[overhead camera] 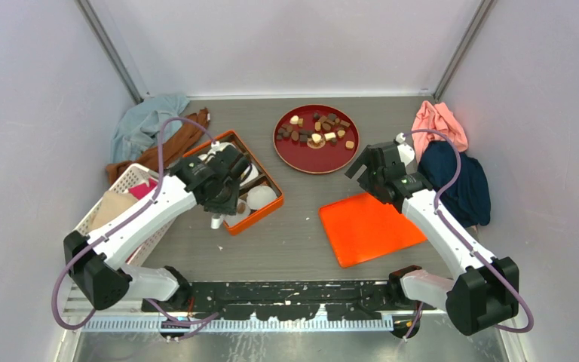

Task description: Pack the chocolate

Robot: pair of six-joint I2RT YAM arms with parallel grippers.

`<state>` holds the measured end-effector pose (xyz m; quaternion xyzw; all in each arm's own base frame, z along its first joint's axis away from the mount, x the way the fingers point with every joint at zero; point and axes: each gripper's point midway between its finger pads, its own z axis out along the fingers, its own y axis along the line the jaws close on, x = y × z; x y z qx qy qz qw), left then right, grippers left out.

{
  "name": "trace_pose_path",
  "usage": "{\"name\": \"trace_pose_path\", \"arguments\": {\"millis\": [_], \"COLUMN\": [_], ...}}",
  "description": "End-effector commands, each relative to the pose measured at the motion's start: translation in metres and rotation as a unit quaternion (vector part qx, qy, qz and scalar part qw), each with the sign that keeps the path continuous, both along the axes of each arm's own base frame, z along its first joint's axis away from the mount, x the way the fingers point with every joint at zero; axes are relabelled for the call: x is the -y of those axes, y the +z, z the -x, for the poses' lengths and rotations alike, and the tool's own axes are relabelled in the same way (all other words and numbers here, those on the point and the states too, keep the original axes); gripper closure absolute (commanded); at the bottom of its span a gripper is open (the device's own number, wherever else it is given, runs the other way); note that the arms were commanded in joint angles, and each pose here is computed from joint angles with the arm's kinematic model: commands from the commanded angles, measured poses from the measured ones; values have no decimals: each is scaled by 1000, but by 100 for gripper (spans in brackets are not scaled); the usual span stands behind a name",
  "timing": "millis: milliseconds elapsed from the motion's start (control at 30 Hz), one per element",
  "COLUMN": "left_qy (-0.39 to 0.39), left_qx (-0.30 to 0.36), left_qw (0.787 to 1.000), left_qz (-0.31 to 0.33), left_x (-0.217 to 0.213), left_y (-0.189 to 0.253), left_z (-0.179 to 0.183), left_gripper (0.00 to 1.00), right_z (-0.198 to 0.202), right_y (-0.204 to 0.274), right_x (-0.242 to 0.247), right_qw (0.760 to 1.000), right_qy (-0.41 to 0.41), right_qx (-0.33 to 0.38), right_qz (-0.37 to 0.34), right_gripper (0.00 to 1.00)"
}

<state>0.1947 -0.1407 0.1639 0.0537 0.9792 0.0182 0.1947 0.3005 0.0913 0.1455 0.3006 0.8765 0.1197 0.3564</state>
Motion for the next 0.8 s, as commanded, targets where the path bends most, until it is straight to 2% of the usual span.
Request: {"name": "trace_pose_path", "arguments": {"millis": [0,133,333,533,767], "left_qy": [-1,-28,-69,-102,-100], "left_qx": [79,102,164,159,170], "left_qw": [996,990,969,966,969], "left_qz": [41,92,169,177,147], "left_x": [10,46,109,156,177], "left_y": [42,51,73,60,35], "left_z": [-24,-49,-103,-145,-185], "left_gripper": [70,72,72,72,69], "right_z": [-11,-11,-5,6,13], "right_y": [19,20,30,39,42], "right_x": [-2,-2,5,15,20], "right_qw": [999,999,999,998,998], "right_qy": [-6,-6,-14,-25,-33], "right_qx": [32,34,42,48,51], "right_qz": [-11,-12,-4,8,8], "right_gripper": [7,7,7,7,7]}}
